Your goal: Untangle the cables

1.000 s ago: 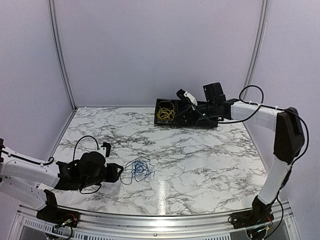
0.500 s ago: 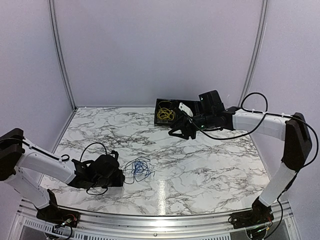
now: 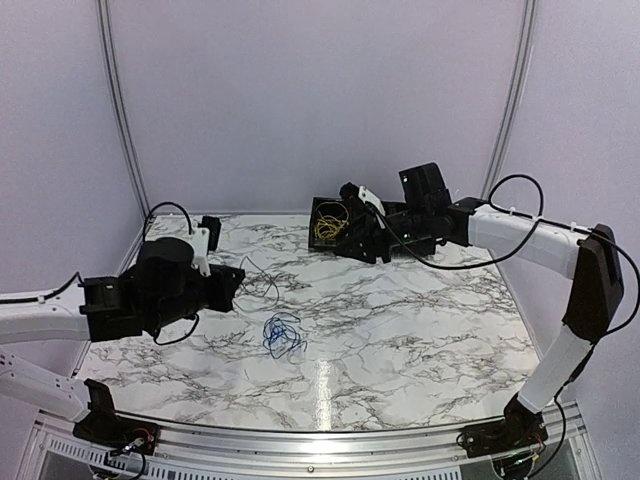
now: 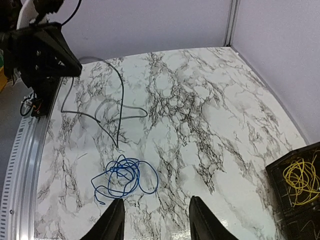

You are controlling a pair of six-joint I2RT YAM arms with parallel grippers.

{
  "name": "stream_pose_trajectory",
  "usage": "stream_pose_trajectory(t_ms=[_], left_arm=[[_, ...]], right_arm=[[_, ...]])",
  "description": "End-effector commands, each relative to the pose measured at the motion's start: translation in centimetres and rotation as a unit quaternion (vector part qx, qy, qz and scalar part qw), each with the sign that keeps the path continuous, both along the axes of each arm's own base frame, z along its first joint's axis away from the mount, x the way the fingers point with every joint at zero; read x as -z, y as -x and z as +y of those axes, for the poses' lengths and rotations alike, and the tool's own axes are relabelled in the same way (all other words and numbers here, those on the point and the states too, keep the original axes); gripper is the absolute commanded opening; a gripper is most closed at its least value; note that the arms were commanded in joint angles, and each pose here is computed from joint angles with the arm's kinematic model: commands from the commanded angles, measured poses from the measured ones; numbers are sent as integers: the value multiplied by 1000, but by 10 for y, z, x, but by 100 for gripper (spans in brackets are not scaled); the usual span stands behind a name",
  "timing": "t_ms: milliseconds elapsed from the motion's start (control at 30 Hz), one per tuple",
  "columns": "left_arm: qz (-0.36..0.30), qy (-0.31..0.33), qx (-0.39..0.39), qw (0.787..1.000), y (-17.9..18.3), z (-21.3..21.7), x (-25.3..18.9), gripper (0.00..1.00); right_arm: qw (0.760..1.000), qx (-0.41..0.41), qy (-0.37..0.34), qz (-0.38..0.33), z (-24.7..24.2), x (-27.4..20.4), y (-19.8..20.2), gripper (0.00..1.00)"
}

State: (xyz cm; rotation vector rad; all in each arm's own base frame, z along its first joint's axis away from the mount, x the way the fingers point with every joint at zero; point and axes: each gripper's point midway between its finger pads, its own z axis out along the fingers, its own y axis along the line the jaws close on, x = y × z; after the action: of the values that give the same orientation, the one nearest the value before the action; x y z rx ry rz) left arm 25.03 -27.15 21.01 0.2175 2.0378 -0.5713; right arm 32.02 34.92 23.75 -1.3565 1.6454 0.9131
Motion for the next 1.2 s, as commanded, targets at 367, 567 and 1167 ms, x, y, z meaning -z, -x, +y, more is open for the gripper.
stream_pose_trajectory(t_ms=[367,567,1167], left_arm=[[-135,21,93,986,14,-12,-131,0],[-126,21,106,986,15,-21,-120,0],[-108,46,178,977,30,-52,-116,0]], right_arm=[[990,-101,-102,2,58,-125,35,55],[990,-112,-81,12,73,-103,49,57],[995,-85,-25,-35,105,-66,41,54]])
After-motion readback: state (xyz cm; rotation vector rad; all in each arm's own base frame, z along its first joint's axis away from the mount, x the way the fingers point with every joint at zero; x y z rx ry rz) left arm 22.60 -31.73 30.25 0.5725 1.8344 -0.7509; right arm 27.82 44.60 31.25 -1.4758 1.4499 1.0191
